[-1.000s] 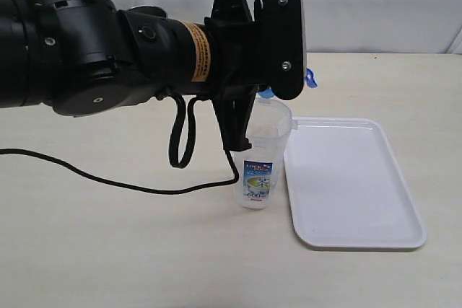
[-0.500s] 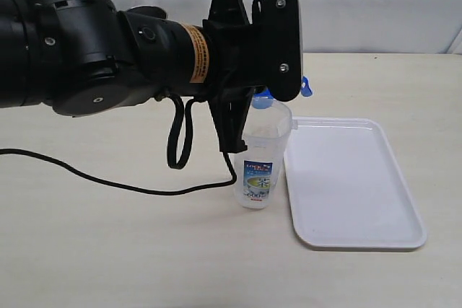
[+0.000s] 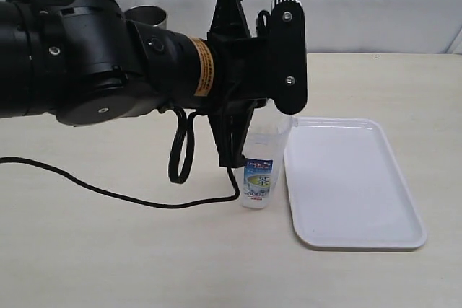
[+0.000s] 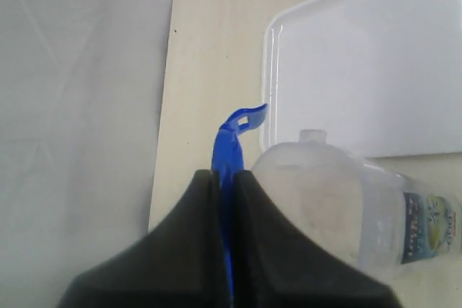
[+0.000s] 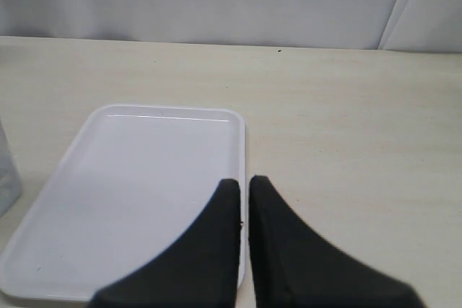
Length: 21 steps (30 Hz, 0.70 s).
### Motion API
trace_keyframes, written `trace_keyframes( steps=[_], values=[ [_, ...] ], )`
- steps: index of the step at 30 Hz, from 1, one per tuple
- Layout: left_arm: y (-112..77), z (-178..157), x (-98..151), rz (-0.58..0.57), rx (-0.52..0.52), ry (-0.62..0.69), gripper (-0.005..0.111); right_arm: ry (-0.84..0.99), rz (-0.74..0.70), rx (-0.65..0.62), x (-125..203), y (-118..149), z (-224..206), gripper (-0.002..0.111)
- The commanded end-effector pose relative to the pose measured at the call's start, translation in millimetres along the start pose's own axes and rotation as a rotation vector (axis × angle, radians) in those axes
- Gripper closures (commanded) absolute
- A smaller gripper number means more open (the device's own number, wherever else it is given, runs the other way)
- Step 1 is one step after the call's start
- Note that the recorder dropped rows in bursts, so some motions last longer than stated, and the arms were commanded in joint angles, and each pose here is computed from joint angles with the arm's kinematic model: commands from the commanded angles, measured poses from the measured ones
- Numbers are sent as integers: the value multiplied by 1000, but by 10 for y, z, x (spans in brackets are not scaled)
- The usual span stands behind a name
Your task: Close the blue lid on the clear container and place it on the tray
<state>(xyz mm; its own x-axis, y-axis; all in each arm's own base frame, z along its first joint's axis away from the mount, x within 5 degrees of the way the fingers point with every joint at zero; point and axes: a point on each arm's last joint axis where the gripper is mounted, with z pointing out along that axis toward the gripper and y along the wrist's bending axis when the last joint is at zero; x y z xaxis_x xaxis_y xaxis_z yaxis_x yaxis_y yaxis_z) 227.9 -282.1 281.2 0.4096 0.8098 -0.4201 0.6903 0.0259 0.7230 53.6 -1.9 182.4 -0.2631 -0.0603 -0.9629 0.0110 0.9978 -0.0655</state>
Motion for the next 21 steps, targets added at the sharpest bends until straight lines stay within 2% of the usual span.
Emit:
trace_keyframes(
  steps=[1,17,21],
  values=[
    [-93,-8,34,-15,19,-4,107,-7,0,4,3,-2,-1,104],
    [-327,17,54,-7,74,-15,107,-7,0,4,3,-2,-1,104],
    [-331,17,60,-18,79,-9,107,-7,0,4,3,-2,-1,104]
  ],
)
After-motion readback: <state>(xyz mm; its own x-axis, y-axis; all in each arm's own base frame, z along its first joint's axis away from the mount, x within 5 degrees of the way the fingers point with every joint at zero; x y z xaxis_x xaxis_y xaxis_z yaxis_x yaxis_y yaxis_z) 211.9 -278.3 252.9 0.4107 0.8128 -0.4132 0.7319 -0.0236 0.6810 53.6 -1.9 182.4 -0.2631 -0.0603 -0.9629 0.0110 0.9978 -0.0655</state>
